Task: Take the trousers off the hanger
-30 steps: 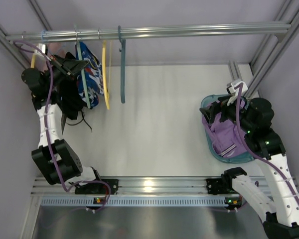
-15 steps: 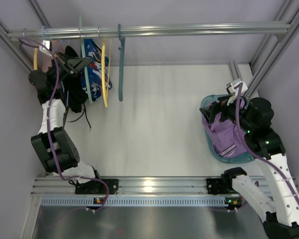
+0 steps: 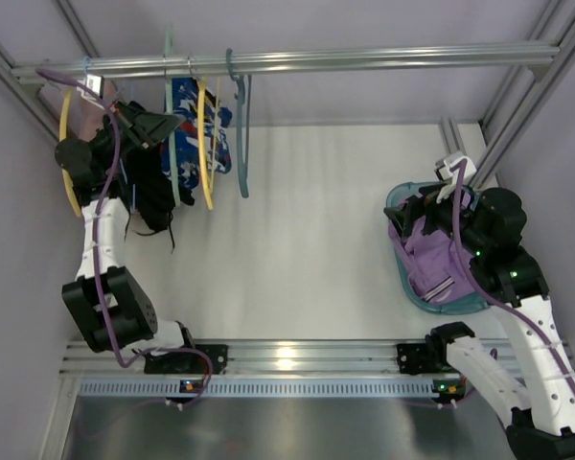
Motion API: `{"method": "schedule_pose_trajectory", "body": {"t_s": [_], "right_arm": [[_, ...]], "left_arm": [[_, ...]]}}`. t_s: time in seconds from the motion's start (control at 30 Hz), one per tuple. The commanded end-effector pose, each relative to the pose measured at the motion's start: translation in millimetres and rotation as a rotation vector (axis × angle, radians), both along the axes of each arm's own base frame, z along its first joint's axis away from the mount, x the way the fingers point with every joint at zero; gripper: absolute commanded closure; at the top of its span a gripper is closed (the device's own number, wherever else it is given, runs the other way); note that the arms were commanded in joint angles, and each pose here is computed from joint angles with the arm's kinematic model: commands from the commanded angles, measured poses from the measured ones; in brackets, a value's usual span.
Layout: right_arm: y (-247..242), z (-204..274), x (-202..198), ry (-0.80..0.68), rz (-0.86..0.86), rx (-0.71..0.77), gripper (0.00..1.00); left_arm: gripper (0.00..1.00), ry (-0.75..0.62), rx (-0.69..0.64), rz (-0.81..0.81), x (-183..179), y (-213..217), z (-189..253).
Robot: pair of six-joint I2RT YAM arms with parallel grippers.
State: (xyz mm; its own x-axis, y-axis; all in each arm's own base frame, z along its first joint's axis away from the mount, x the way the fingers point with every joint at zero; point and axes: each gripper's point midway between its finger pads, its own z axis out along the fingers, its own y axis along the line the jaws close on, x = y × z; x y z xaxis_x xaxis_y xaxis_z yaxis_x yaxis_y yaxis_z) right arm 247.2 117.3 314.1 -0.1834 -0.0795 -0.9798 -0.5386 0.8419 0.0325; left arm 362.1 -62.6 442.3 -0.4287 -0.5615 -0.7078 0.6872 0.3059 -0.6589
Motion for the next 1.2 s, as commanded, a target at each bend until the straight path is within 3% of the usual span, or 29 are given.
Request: {"method": "schedule_pose_trajectory", "body": {"t_s": [0.0,0.13,0.57,0.77,0.93,1.17], "right_arm": [[0.5,9.6,0.6,-0.043,0.006,-0.005,0.00],[0.8,11.7,-0.4,-0.048,0.008,-0.003,0.01],[1.9,14.7,1.7,-0.055,0.015,-0.007,0.01],[1.6,16.3,2.7,-0.060,0.015,-0.012,0.01],[1.7,16.8,0.8,-0.064,0.020,-0.014,0.01],[11.7,22.5,-6.7,-0.075,0.089,-0.003,0.01]], "left_arm": [[1.00,-0.779,0.211,0.154,-99.7,-29.0,115.5],[1.00,-0.745,0.238,0.226,-106.2,-28.2,119.3],[1.00,-0.263,0.048,0.314,-103.9,-18.1,84.5],[1.00,-0.128,-0.024,0.201,-132.4,-35.4,60.6],[1.00,-0.169,0.049,0.161,-174.4,-53.8,46.8],[1.00,0.000,0.062,0.166,-196.3,-61.9,20.2]]}}
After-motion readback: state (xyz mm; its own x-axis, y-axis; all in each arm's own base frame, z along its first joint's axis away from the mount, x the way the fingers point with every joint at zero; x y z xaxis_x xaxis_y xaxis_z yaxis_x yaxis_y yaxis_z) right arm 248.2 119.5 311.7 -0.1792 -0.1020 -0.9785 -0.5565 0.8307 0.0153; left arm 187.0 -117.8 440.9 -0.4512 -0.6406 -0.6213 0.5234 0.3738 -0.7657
